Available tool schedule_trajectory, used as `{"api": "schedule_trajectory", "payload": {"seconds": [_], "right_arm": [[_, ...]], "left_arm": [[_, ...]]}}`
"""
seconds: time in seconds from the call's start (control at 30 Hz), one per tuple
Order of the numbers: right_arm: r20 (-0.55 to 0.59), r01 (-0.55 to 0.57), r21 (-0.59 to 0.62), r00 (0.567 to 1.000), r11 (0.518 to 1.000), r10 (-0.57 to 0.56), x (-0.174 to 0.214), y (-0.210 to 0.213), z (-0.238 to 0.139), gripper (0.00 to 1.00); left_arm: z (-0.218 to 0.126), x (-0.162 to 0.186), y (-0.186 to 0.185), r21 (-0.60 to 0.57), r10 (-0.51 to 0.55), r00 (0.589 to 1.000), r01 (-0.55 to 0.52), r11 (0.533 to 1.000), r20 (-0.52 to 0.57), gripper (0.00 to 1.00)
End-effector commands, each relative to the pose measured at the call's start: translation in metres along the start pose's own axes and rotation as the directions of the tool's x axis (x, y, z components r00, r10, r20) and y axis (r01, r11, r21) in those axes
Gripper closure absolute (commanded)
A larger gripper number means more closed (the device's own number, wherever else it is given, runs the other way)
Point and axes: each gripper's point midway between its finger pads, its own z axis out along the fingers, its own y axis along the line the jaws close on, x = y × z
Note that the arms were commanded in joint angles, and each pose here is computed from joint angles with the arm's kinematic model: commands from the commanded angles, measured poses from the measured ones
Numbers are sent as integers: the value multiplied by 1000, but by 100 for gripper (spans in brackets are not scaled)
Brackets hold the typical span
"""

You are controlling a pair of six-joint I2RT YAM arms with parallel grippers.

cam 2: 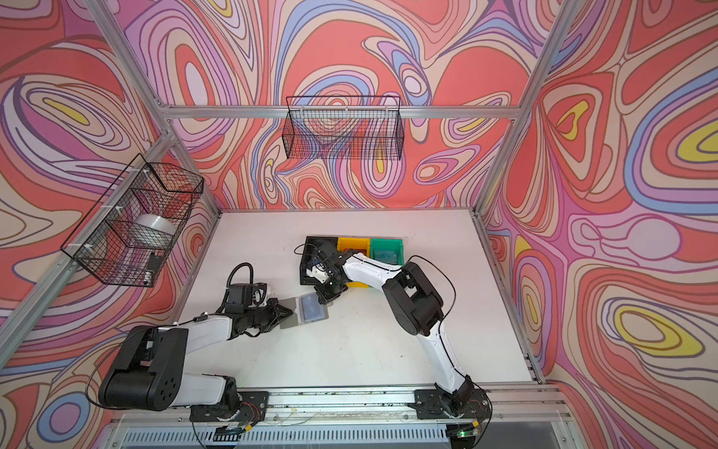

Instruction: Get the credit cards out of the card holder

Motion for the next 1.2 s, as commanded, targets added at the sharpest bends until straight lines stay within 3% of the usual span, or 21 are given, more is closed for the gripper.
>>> {"api": "schedule_trajectory", "payload": {"seconds": [0.0,0.53,1.17], "right_arm": [[-17,-11,6,1000,1000,11,1,-6,12,100],[-78,-25,2,997,1000,25,18,-2,35,100],[-57,-12,4,998,1000,12,9,6,26,100]], "left_arm": [[0,0,7,-21,11,1000,-11,1000,7,94],[4,2,11,-21,11,1000,-11,1000,5,94],[0,2,8,-23,11,1000,-11,1000,6,94]]}}
